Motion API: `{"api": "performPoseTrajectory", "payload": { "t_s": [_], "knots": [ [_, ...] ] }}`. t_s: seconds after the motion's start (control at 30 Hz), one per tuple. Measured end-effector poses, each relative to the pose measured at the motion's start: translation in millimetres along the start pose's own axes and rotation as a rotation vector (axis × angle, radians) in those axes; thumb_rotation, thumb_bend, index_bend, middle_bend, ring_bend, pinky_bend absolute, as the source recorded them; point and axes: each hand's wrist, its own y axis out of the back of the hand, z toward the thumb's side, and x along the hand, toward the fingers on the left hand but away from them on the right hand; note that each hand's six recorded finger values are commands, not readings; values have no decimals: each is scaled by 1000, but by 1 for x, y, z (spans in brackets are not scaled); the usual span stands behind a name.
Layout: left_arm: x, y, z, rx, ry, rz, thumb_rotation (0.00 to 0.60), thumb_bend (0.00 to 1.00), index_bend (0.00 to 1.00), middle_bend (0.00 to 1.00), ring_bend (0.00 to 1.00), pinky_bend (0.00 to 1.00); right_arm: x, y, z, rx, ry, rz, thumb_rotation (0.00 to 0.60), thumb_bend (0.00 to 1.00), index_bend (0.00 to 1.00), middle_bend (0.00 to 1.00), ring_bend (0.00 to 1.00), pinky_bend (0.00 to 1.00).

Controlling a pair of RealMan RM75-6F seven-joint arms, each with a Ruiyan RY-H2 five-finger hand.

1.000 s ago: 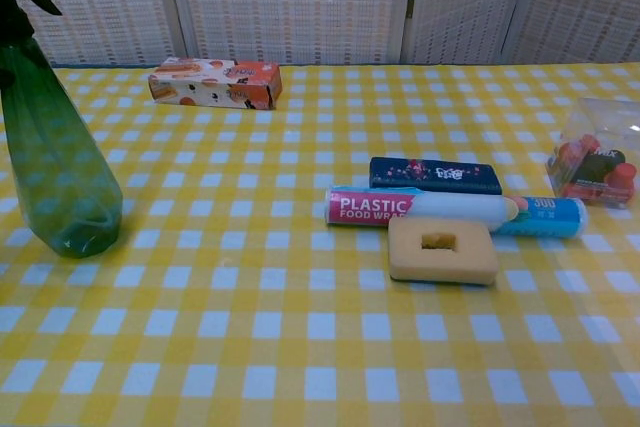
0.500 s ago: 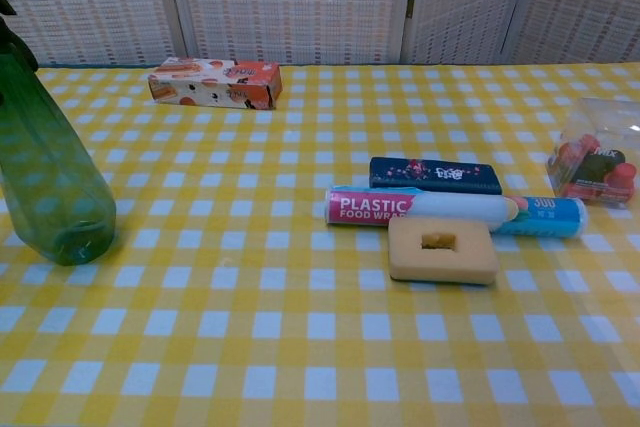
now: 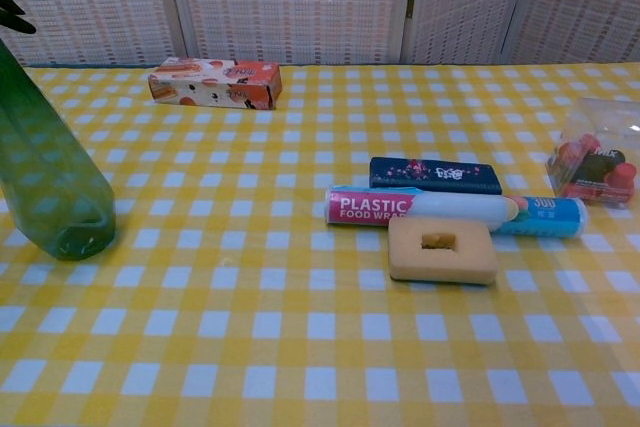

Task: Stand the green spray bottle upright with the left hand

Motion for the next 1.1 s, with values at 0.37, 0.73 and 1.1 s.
{"api": "performPoseTrajectory", "payload": {
  "t_s": [0.37, 0.73, 1.1],
  "knots": [
    [-18, 30, -19, 35, -26, 101, 600, 135, 108, 1000, 1000, 1000, 0, 0, 0, -1, 4, -1, 600, 329, 0, 0, 0, 0],
    [-50, 59, -47, 247, -3, 281, 600, 131, 150, 897, 869, 942, -1, 1, -1, 12, -12, -17, 600, 329, 0, 0, 0, 0],
    [-92, 36, -82, 762, 73, 451, 600, 117, 106, 0, 0, 0, -4, -8, 5, 25, 11, 18, 600, 329, 0, 0, 0, 0]
  ]
}}
